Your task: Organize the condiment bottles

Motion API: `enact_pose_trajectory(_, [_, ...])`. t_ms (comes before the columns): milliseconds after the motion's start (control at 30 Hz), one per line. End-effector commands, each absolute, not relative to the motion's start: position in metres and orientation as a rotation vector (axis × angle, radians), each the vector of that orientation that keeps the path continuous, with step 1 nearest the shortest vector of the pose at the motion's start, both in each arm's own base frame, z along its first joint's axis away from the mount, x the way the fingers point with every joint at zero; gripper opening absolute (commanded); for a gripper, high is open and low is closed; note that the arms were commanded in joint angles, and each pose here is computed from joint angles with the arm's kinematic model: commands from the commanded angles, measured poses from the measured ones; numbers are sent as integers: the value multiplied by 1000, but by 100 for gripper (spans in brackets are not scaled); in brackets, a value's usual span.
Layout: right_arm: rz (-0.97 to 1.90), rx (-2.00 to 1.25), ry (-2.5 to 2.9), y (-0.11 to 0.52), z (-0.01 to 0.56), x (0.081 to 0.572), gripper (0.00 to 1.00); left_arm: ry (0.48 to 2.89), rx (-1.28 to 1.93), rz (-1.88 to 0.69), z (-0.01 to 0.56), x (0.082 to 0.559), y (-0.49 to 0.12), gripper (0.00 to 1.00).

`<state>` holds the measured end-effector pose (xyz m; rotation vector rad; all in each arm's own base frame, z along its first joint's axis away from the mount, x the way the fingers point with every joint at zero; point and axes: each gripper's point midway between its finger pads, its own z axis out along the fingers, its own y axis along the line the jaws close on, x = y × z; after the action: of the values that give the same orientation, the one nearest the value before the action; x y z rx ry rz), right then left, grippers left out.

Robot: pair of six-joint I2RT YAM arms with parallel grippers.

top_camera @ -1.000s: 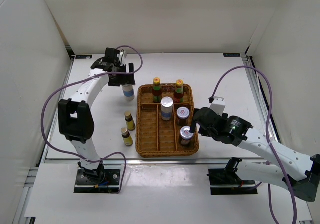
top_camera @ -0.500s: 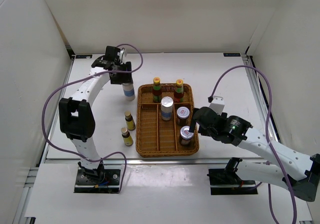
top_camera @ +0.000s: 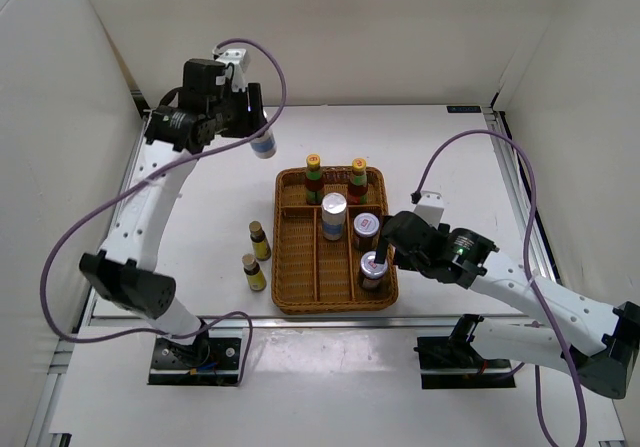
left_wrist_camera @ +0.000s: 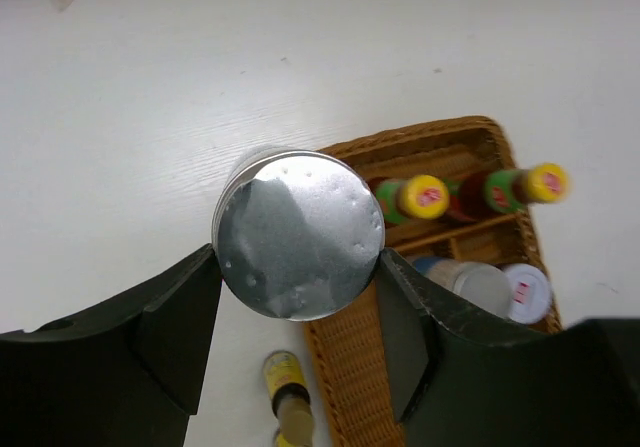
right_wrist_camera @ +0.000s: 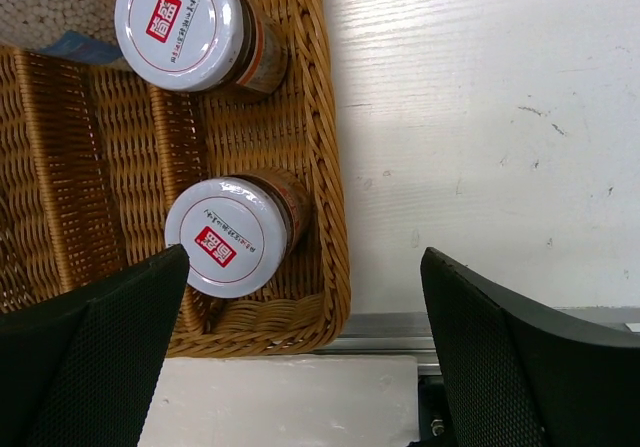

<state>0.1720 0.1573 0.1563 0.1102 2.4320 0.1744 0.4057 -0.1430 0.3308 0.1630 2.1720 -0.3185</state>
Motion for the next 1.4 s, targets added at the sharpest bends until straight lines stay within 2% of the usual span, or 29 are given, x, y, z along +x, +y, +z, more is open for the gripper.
enact_pose_trajectory(0, [156, 121, 2405, 154, 160, 177, 100, 2027, 256, -435, 391, 362, -165, 35])
enact_pose_trajectory(233, [156, 209, 2395, 144, 162, 181, 100, 1962, 466, -673, 414, 284, -221, 34])
enact_pose_trajectory(367, [115, 227, 2410, 135, 157, 180, 100, 2010, 535, -820, 402, 243, -256, 29])
enact_pose_trajectory(467, [105, 247, 2414, 134, 155, 182, 100, 2072, 571, -822, 372, 230, -272, 29])
enact_pose_trajectory(633, [104, 246, 2415, 133, 157, 181, 100, 2131, 581, -880, 327, 217, -293, 28])
enact_pose_trajectory(1033, [89, 252, 2425, 129, 154, 177, 100, 2028, 652, -847, 262, 202, -344, 28])
enact_pose_trajectory(1367, [93, 263, 2424, 129, 154, 178, 100, 2033, 667, -699, 205, 209, -342, 36])
